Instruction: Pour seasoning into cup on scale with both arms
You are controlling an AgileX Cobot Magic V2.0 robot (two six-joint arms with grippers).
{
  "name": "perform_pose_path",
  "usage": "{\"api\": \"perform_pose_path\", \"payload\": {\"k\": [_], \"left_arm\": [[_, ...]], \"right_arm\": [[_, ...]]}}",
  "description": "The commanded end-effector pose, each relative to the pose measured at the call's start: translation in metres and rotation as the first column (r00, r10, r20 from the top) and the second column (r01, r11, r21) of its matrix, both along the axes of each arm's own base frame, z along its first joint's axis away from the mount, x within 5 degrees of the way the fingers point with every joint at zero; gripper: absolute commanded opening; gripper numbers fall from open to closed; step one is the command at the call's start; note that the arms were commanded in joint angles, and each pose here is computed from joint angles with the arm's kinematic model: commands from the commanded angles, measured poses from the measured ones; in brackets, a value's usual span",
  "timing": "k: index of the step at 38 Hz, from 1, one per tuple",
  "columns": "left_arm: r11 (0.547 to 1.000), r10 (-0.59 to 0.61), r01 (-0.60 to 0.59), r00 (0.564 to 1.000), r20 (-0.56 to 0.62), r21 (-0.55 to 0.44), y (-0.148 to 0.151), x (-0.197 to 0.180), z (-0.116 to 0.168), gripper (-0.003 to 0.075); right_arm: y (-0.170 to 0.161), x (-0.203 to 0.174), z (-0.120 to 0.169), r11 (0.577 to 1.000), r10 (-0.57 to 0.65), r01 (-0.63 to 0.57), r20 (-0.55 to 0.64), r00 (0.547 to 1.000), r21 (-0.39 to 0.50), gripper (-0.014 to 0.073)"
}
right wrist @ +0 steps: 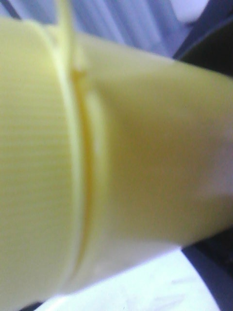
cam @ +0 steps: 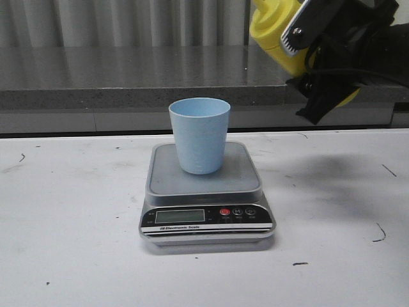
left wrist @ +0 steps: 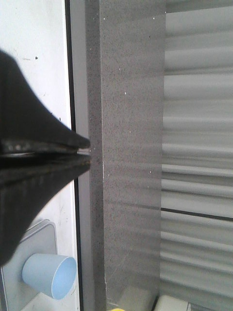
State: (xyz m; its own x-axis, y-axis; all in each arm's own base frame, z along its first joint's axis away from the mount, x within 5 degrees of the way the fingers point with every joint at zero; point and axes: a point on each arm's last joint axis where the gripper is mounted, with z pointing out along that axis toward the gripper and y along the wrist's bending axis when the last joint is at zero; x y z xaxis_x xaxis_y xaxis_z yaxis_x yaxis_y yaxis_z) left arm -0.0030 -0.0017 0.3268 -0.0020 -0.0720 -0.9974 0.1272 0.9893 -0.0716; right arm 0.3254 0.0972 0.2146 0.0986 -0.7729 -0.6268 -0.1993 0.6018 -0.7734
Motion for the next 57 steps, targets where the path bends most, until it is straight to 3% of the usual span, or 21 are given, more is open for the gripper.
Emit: {"api": "perform_pose_path", "payload": {"k": [1,5,10,14,24,31,45,52,57], "left_arm": [[1.000,0.001,0.001,0.993,0.116,-0.018,0.001,-0.008,0.014,-0.0020],[1.000,0.001,0.001,0.993,0.116,-0.018,0.001,-0.008,0.014,-0.0020],[1.000,0.001,0.001,0.993,0.116,-0.018,0.001,-0.008,0.014,-0.0020],[1.000,0.001,0.001,0.993,0.116,-0.018,0.001,-0.008,0.014,-0.0020],[1.000,0.001,0.001,0.993,0.116,-0.018,0.001,-0.008,0.014,-0.0020],[1.000,0.001,0.001,0.993,0.116,-0.018,0.001,-0.008,0.014,-0.0020],[1.000,0.001,0.001,0.993,0.116,-0.018,0.001,-0.008,0.014,-0.0020],[1.000,0.001,0.001,0.993,0.116,-0.018,0.001,-0.008,0.014,-0.0020],[1.000,0.001,0.001,0.993,0.116,-0.018,0.001,-0.008,0.014,-0.0020]], "right_arm": [[0.001,0.005,0.047,0.988,0.011,0.032,0.273,0.962,-0.154,0.0046],[0.006,0.010,0.054,0.928,0.069,0.071,0.354,0.933,-0.366,0.0046],[0.017,0.012,0.060,0.806,0.215,0.071,0.403,0.890,-0.587,0.0046],[0.021,0.016,0.065,0.743,0.271,0.070,0.395,0.878,-0.665,0.0046],[0.023,0.020,0.078,0.638,0.300,0.169,0.446,0.843,-0.751,0.0046],[0.023,0.020,0.078,0.627,0.303,0.177,0.447,0.842,-0.759,0.0046],[0.022,0.020,0.082,0.643,0.282,0.207,0.480,0.831,-0.737,0.0046],[0.022,0.020,0.084,0.567,0.311,0.260,0.496,0.811,-0.781,0.0045],[0.022,0.021,0.088,0.575,0.303,0.268,0.506,0.808,-0.773,0.0045]]}}
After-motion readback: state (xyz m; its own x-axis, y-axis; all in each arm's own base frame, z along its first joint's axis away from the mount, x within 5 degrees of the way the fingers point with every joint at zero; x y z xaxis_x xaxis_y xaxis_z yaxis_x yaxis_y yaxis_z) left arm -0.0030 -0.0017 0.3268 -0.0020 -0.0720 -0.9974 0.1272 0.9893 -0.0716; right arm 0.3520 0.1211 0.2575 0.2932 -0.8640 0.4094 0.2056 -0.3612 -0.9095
